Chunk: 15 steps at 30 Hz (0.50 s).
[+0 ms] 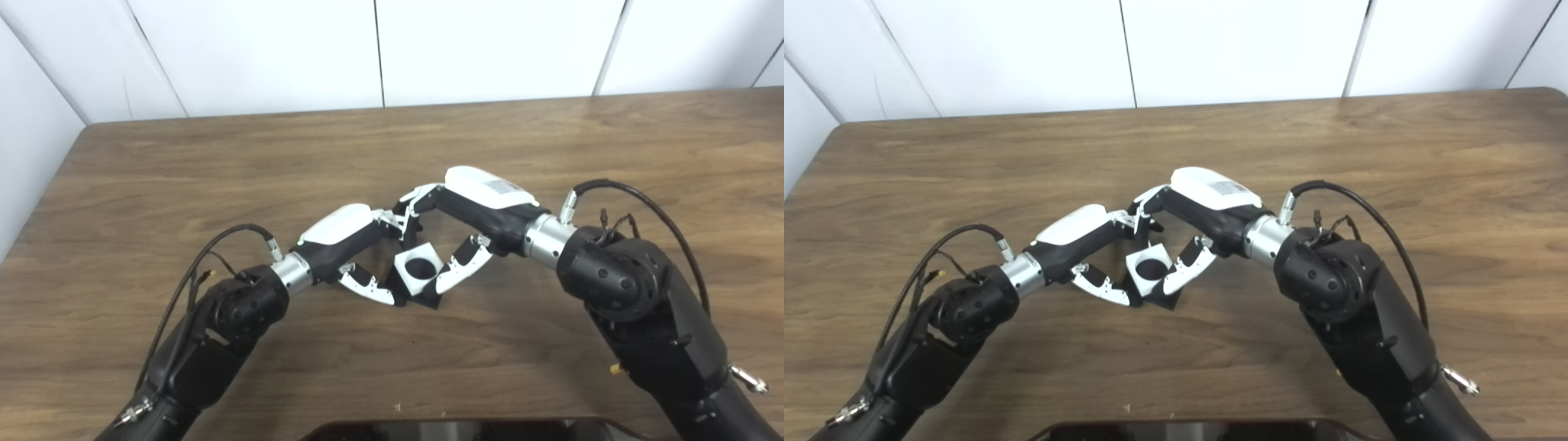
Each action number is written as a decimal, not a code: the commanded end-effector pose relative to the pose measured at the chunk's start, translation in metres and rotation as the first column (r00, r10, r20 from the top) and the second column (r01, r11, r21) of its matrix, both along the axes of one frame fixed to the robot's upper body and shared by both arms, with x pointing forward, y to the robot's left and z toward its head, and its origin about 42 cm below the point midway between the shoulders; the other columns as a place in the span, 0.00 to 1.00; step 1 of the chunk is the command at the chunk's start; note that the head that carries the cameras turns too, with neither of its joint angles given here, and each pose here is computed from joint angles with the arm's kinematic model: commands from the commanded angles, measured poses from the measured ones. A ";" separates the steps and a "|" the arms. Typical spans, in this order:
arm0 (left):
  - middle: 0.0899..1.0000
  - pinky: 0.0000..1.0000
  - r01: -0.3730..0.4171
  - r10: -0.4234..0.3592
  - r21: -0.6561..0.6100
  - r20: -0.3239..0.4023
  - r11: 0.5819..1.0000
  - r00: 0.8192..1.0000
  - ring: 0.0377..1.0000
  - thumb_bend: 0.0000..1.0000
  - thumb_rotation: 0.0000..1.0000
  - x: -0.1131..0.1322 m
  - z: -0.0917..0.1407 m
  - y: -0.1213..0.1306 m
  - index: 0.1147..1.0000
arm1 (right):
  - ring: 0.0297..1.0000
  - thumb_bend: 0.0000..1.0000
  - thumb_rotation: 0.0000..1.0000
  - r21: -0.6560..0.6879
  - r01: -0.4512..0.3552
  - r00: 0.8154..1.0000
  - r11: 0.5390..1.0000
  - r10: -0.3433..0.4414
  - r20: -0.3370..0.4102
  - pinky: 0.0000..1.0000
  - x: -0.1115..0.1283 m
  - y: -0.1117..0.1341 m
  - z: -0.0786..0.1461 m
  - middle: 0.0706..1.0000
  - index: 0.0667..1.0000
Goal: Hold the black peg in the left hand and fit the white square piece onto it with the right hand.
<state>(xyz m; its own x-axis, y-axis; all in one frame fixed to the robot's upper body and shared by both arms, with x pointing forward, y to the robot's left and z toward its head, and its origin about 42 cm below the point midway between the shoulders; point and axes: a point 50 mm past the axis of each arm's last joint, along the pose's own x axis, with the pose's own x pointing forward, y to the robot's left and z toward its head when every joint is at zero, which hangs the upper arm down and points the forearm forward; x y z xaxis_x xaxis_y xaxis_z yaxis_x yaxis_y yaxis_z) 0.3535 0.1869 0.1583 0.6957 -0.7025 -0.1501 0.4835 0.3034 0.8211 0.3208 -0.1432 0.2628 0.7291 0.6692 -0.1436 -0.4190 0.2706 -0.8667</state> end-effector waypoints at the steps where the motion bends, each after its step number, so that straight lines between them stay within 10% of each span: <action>1: 0.86 0.94 0.022 -0.016 0.103 -0.058 0.994 0.998 0.93 0.52 0.08 -0.010 -0.019 -0.002 0.42 | 0.88 0.52 0.14 0.025 -0.021 0.997 0.999 0.019 0.079 0.88 0.003 0.002 0.016 0.80 0.44; 15: 0.86 0.92 0.018 -0.012 0.103 -0.066 0.995 0.998 0.92 0.52 0.08 -0.010 -0.019 -0.005 0.42 | 0.88 0.52 0.14 0.011 -0.017 0.999 1.000 0.017 0.037 0.87 0.004 0.001 0.003 0.80 0.44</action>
